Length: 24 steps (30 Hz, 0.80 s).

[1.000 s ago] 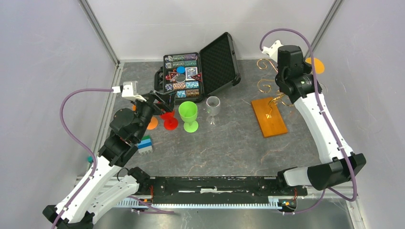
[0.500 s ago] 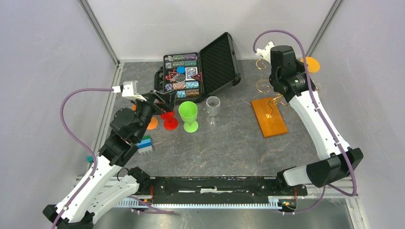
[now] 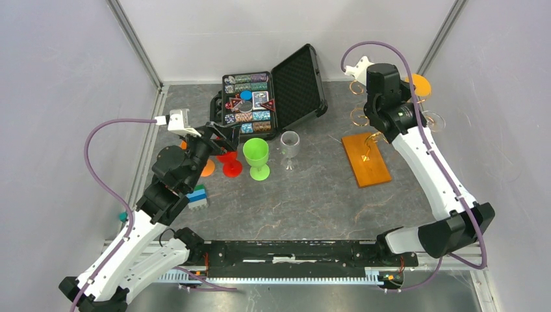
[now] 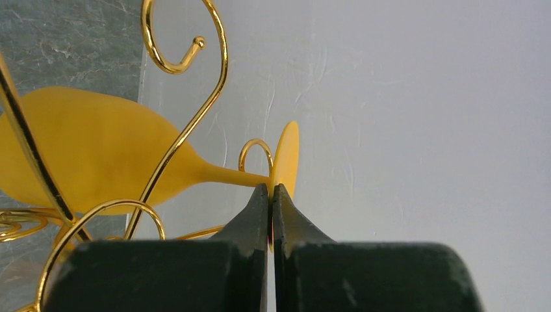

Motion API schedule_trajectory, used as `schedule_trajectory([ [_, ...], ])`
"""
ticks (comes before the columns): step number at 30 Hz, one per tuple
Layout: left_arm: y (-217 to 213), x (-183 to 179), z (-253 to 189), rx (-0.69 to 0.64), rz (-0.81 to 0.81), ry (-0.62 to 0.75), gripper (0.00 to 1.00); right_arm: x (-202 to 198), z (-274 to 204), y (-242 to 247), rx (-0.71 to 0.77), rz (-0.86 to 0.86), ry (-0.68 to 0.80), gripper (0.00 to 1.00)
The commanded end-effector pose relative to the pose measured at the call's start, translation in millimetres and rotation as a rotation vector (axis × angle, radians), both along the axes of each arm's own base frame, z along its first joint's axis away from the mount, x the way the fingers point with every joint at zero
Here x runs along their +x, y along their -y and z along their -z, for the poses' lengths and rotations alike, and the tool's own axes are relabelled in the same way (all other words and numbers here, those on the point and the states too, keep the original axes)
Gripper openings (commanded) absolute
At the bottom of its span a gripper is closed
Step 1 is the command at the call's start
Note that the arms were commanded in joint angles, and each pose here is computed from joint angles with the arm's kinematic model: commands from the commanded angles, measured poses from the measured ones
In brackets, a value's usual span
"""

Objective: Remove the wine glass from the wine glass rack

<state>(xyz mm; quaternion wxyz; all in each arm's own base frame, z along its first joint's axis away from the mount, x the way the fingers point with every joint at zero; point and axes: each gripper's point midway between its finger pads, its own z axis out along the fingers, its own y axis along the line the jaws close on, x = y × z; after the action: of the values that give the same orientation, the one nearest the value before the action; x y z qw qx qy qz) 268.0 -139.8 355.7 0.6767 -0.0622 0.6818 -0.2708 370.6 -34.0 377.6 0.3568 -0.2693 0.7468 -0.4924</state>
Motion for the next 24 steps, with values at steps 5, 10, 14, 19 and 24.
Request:
schedule_trajectory([
  [5,0,-2,-17,-0.012,0.007,0.055,1.00,10,-18,-5,0.003,-0.010,0.118,0.00],
  [10,0,-1,-19,-0.013,0.005,0.057,1.00,21,-27,-7,-0.005,-0.001,0.180,0.00],
  [14,0,-1,-18,-0.009,0.005,0.054,1.00,25,-35,-2,-0.044,0.064,0.247,0.00],
  [19,-1,0,-18,-0.004,-0.001,0.055,1.00,27,-49,4,-0.031,0.131,0.367,0.00],
  [24,-3,-1,-20,-0.002,-0.008,0.058,1.00,34,-66,7,0.044,0.152,0.469,0.00],
])
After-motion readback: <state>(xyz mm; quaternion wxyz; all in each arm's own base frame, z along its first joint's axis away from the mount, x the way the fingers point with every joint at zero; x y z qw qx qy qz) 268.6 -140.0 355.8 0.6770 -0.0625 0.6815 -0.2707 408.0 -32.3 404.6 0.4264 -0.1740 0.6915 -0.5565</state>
